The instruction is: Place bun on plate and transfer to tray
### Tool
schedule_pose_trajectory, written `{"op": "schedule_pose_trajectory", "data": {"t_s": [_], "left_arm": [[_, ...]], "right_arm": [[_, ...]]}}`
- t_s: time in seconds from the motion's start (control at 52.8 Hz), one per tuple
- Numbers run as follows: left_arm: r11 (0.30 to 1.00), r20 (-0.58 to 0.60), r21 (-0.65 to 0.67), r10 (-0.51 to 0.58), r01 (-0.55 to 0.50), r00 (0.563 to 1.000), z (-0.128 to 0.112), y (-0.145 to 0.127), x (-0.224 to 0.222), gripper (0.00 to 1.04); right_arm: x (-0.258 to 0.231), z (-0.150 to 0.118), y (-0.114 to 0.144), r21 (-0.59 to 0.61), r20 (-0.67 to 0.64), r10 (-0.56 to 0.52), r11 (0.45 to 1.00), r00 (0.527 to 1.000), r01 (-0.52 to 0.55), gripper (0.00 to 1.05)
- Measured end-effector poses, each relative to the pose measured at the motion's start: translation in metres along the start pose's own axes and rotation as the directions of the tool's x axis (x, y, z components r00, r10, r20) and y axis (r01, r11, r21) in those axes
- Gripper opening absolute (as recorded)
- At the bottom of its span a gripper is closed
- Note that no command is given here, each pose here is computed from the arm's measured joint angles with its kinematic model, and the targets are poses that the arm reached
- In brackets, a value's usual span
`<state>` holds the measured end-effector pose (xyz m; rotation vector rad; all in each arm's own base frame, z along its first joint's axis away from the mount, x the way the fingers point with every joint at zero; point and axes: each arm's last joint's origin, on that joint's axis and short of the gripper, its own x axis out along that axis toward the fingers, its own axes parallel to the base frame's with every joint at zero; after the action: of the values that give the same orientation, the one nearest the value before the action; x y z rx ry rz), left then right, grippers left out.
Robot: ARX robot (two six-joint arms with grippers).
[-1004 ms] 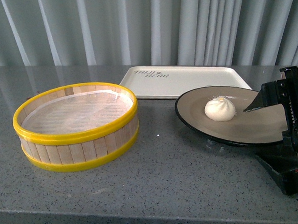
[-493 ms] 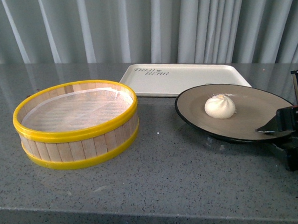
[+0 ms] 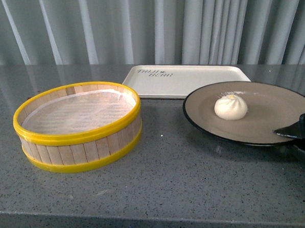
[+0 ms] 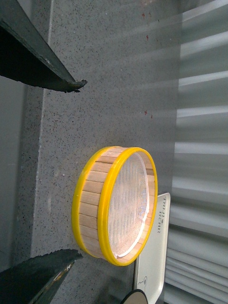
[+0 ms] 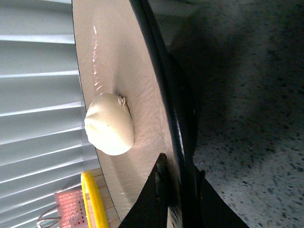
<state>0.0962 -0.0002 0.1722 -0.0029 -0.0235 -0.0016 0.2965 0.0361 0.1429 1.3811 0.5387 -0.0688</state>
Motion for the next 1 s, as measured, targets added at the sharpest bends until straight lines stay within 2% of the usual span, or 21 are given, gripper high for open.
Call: {"op": "schedule_pose_trajectory", "data": {"t_s": [0.133, 0.284, 0.53, 0.739, 1.004], "left_arm": [[1.000, 0.000, 0.000, 0.000, 0.000, 1.000, 0.000, 0.000, 0.000, 0.98], [1.000, 0.000, 0.000, 0.000, 0.000, 1.000, 0.000, 0.000, 0.000, 0.98], [1.000, 0.000, 0.000, 0.000, 0.000, 1.000, 0.000, 0.000, 0.000, 0.98], [1.000, 0.000, 0.000, 0.000, 0.000, 1.000, 0.000, 0.000, 0.000, 0.98], [1.000, 0.000, 0.000, 0.000, 0.000, 1.000, 0.000, 0.000, 0.000, 0.98]], "right_arm": [[-0.009, 0.002, 0.013, -0.057, 0.004, 0.054, 0.997, 0.999, -0.053, 0.03], [-0.012, 0.011, 0.026, -0.064, -0.016, 0.088, 0.994, 0.996, -0.089, 0.03], [-0.001, 0.044, 0.053, -0.041, -0.013, 0.108, 0.993, 0.994, -0.109, 0.03], [0.030, 0.077, 0.084, -0.038, 0.005, 0.113, 0.993, 0.994, -0.113, 0.03], [0.082, 0.089, 0.086, -0.046, -0.021, 0.051, 0.998, 0.998, -0.052, 0.03]]}}
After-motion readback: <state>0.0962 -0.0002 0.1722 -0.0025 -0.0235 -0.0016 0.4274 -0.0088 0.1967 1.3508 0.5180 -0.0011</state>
